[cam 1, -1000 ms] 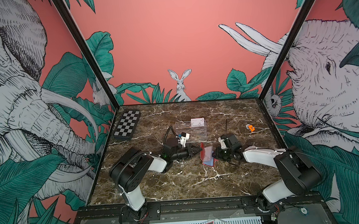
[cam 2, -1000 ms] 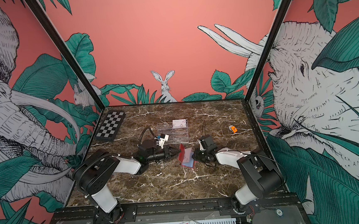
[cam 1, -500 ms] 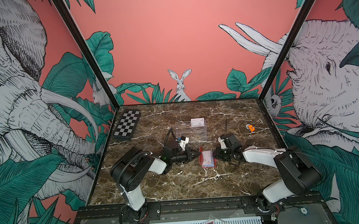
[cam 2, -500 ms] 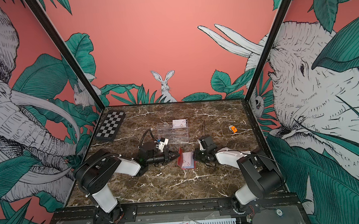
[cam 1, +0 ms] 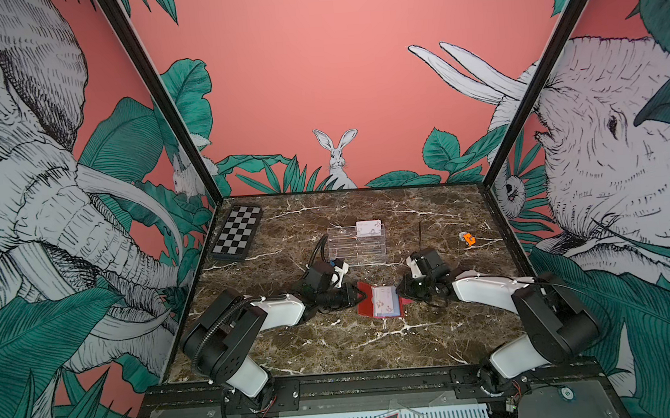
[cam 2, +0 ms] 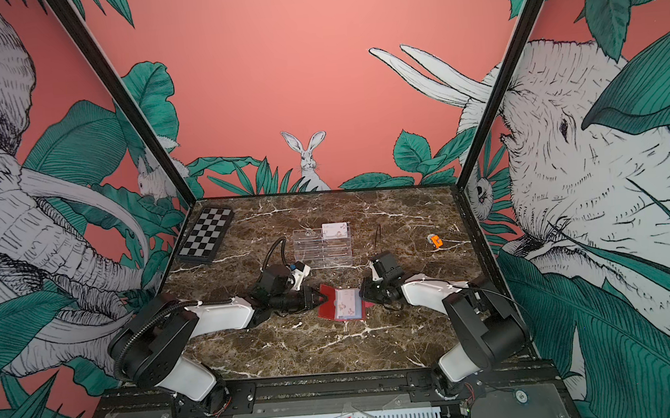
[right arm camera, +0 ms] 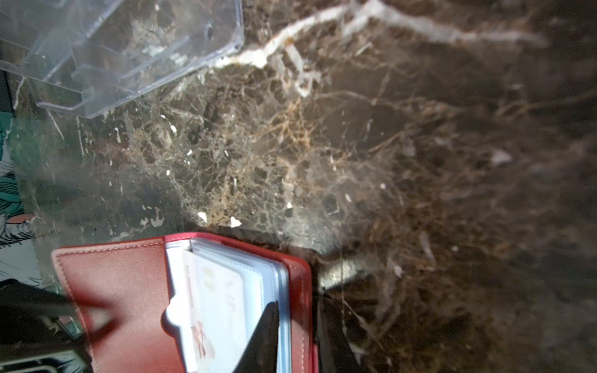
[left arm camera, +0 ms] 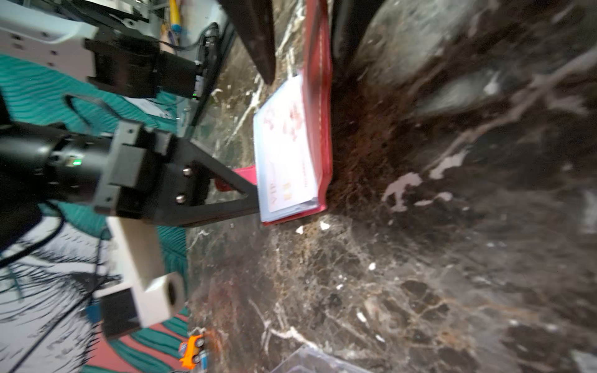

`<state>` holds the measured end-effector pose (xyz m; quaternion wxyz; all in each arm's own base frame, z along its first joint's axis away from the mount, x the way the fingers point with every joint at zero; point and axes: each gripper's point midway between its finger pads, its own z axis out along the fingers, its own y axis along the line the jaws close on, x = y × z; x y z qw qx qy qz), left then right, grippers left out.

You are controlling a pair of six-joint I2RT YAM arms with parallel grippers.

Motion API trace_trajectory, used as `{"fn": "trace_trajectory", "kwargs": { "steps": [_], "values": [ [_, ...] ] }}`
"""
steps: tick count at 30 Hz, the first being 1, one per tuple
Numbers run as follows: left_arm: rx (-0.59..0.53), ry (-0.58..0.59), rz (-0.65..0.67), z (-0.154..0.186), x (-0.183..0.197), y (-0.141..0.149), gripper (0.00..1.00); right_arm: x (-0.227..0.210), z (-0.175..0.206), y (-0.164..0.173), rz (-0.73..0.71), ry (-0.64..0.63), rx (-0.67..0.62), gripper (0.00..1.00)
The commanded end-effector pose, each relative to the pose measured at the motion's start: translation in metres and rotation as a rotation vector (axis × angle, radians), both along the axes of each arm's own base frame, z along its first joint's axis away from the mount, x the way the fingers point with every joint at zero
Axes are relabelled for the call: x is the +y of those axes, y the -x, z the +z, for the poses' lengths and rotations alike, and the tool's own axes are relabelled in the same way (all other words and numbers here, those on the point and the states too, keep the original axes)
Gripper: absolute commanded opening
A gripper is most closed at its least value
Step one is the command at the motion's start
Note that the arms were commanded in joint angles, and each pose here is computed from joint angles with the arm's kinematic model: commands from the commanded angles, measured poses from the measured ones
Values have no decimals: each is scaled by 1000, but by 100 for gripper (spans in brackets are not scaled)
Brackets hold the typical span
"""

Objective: Take the credit cards out of the card holder
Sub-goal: Flip the card slot at the card holder, then take out the credit card from the card slot.

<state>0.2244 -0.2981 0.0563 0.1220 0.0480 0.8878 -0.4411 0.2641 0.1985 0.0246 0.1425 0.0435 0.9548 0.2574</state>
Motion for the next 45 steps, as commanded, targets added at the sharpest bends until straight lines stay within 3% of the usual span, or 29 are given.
{"fn": "trace_trajectory", "kwargs": {
  "steps": [1,9,12,15,18,25,34,45],
  "values": [
    [-50,-80,28,12,14,-4,38,-10,11,2,-1,64,-27,22],
    [-161,-56,29,88,14,-12,58,-11,57,-9,-11,21,-189,22],
    [-155,46,1,109,-1,-10,57,-1,61,-7,16,-35,-183,22],
    [-68,208,-71,117,-27,-3,48,7,56,-7,11,-72,-165,19],
    [6,285,-68,104,-37,-4,47,13,47,-5,9,-97,-152,18],
    [122,266,-47,59,-36,1,43,25,33,1,15,-125,-127,15],
    [195,204,-11,20,-32,2,34,28,11,8,28,-117,-84,14],
    [215,196,-1,-5,-38,8,35,36,1,12,60,-125,-46,13]
  ]
}}
